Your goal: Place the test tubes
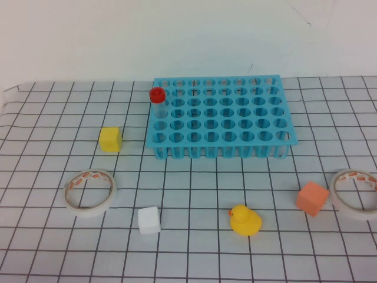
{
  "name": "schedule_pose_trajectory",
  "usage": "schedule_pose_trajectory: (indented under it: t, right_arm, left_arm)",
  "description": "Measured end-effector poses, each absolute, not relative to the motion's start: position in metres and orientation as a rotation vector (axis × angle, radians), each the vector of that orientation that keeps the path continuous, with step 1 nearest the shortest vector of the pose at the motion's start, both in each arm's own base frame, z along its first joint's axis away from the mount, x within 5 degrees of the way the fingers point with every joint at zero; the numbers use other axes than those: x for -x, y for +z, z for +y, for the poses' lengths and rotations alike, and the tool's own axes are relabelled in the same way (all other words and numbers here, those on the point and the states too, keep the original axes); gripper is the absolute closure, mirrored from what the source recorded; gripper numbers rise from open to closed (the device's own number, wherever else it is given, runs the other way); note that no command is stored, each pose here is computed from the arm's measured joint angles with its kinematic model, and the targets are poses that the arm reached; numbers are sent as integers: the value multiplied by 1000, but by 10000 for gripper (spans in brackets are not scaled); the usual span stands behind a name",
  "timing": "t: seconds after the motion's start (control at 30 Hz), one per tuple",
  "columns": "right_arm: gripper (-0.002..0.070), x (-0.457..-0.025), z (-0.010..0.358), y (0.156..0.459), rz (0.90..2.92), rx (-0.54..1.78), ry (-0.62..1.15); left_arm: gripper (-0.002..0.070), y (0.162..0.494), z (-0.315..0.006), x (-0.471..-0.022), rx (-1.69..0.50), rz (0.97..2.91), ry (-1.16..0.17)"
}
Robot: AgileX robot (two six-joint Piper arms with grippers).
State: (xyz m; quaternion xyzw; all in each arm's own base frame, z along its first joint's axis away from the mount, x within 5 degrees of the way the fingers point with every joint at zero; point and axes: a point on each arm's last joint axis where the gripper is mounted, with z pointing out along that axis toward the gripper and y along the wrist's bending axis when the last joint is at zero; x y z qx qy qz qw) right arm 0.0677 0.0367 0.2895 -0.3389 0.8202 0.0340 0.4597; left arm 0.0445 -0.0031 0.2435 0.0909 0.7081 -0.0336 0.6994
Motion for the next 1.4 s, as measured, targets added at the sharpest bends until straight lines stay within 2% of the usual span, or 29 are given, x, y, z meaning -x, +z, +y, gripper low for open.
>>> schedule_pose_trajectory:
  t: [0.5,0.77,1.4]
  right_arm:
    - [677,-68,36,289,2023,833,78]
    - [678,-68,36,289,2025,833,76]
    - [678,-68,36,289,2025,833,76]
  left_arm:
    - [675,181,-6,-54,-220,1777,-70]
    - [675,179,-7,-53,-40,1807,-194]
    - [675,177,-9,-52,-75,1831,-160]
